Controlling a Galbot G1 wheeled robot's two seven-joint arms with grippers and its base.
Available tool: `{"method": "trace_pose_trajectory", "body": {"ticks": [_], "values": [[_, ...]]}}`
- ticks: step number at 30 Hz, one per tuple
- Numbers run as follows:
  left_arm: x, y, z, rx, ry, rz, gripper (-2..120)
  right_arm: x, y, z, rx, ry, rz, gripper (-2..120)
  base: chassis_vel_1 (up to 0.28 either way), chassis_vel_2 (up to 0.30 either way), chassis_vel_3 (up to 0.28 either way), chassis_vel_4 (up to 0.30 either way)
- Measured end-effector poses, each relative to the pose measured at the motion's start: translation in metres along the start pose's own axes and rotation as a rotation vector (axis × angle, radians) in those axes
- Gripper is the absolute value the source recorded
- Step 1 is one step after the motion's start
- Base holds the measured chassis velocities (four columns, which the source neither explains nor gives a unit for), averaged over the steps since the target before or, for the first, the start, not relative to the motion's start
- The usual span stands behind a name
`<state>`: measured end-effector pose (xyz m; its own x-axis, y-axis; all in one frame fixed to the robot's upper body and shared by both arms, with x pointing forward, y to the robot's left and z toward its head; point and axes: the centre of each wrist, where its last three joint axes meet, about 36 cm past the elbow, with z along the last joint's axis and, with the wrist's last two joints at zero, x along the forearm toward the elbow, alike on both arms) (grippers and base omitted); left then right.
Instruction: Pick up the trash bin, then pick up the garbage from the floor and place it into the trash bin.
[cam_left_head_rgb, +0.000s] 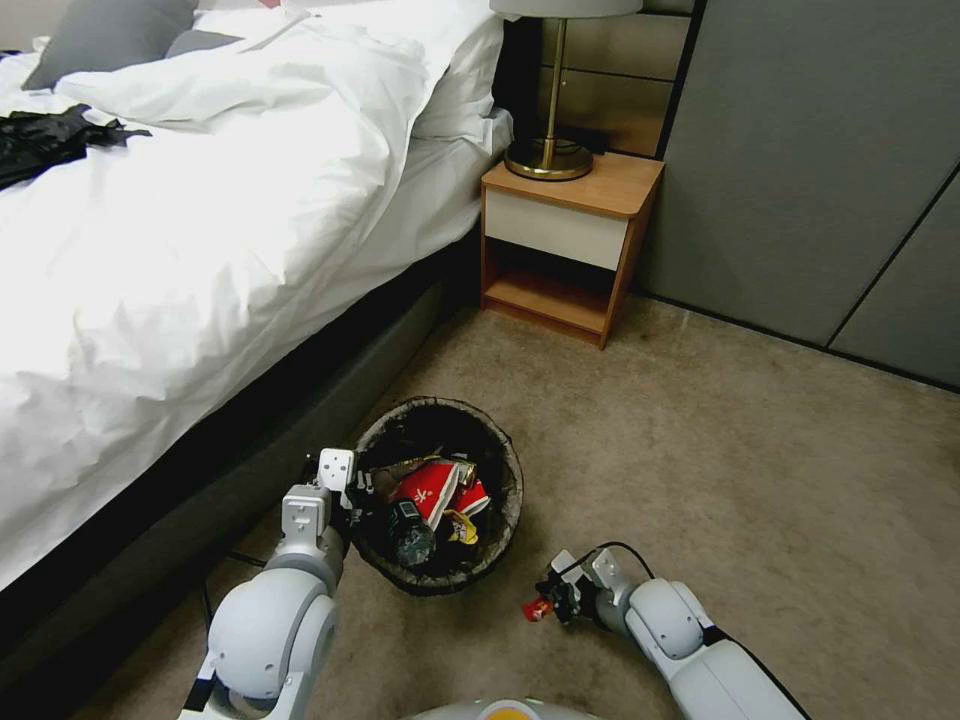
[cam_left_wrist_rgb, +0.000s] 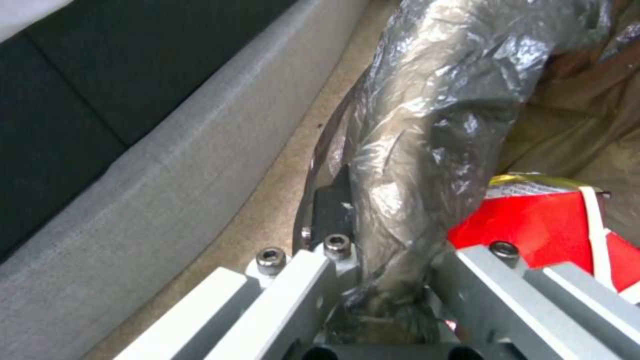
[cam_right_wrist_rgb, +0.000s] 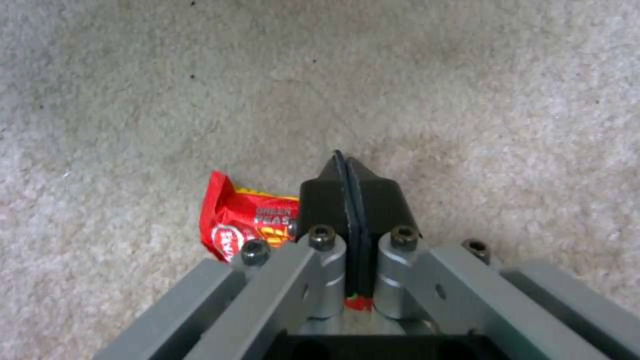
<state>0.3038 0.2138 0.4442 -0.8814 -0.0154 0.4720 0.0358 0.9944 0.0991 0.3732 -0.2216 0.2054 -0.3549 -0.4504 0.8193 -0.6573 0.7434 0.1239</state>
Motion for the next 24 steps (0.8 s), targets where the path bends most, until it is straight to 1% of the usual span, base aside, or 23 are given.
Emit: {"method": "trace_pose_trajectory", "body": {"ticks": [6,8,10,12,13,14,17,19,21,24], "values": [[-0.001,0.0,0.001,-0.001,0.004,0.0,0,0.002,-0.005,-0.001,-0.018,-0.012,0.022,0,0.0,0.0,0.0,0.0],[-0.002,0.0,0.001,-0.001,0.003,-0.001,0,0.011,-0.011,-0.008,-0.031,-0.043,0.049,0,0.0,0.0,0.0,0.0],[-0.002,0.0,0.001,-0.002,0.003,0.0,0,0.015,-0.012,-0.012,-0.033,-0.056,0.052,0,0.0,0.0,0.0,0.0],[-0.002,0.001,0.001,-0.004,0.002,-0.001,0,0.037,-0.02,-0.03,-0.038,-0.118,0.067,0,0.0,0.0,0.0,0.0],[-0.002,0.001,0.001,-0.005,0.002,-0.001,0,0.045,-0.023,-0.035,-0.038,-0.133,0.073,0,0.0,0.0,0.0,0.0],[-0.002,0.001,0.001,-0.005,0.002,-0.001,0,0.045,-0.023,-0.035,-0.038,-0.133,0.073,0,0.0,0.0,0.0,0.0],[-0.002,0.002,0.0,-0.004,0.002,-0.002,0,0.084,-0.035,-0.056,-0.012,-0.193,0.102,0,0.0,0.0,0.0,0.0],[-0.002,0.001,0.001,-0.004,0.002,-0.002,0,0.09,-0.036,-0.058,-0.006,-0.203,0.106,0,0.0,0.0,0.0,0.0],[-0.002,0.001,0.001,-0.001,0.002,0.0,0,0.114,-0.037,-0.067,0.013,-0.242,0.118,0,0.0,0.0,0.0,0.0],[-0.001,0.0,0.001,-0.001,0.003,0.001,0,0.128,-0.035,-0.073,0.023,-0.27,0.122,0,0.0,0.0,0.0,0.0]]}}
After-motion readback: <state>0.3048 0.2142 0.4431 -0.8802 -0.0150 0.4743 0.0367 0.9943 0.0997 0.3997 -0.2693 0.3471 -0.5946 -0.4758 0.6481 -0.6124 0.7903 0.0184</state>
